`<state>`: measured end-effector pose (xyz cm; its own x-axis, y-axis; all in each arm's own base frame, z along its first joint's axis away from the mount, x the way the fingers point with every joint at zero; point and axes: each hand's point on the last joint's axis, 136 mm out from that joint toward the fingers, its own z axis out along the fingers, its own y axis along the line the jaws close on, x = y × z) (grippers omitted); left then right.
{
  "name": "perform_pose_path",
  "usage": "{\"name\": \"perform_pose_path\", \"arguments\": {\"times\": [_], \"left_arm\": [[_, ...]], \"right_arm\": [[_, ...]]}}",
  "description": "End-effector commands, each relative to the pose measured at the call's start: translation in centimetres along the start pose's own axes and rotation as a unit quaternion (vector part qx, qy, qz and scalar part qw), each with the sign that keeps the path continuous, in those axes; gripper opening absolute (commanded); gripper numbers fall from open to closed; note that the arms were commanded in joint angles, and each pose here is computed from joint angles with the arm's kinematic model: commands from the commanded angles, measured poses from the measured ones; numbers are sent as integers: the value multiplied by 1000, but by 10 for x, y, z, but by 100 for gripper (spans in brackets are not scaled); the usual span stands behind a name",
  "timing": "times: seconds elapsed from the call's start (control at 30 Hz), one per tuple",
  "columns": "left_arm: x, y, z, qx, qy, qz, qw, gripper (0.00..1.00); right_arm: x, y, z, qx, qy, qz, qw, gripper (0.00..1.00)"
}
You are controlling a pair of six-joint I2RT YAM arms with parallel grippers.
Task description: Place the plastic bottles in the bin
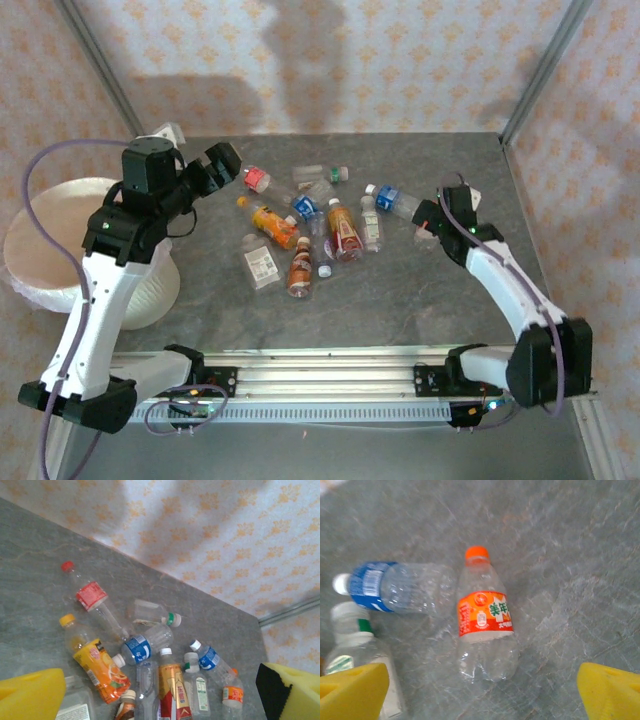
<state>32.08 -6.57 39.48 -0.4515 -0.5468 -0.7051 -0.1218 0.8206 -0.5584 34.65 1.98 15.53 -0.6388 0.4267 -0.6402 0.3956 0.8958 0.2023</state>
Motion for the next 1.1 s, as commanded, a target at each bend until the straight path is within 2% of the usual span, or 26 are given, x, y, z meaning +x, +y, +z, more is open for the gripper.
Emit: {"name": "perform_pose_path", "arguments": {"times": [0.0,0.27,0.53,0.8,1.07], "left_arm": [[-7,-12,-5,29,-17,-7,999,99],[0,-15,-9,42,-4,6,999,100],[3,-5,-6,20,-3,12,1000,100],[7,0,-3,10,3,9,1000,100],[9,11,-7,-9,-6,11,1000,100]], "right_arm": [[8,-1,15,10,55,-1,998,95],[42,-2,55,9,127,-47,991,100],[51,-4,77,6,167,-76,983,98],[53,-5,102,28,185,-88,978,86],[70,-4,111,19,207,-68,976,75]]}}
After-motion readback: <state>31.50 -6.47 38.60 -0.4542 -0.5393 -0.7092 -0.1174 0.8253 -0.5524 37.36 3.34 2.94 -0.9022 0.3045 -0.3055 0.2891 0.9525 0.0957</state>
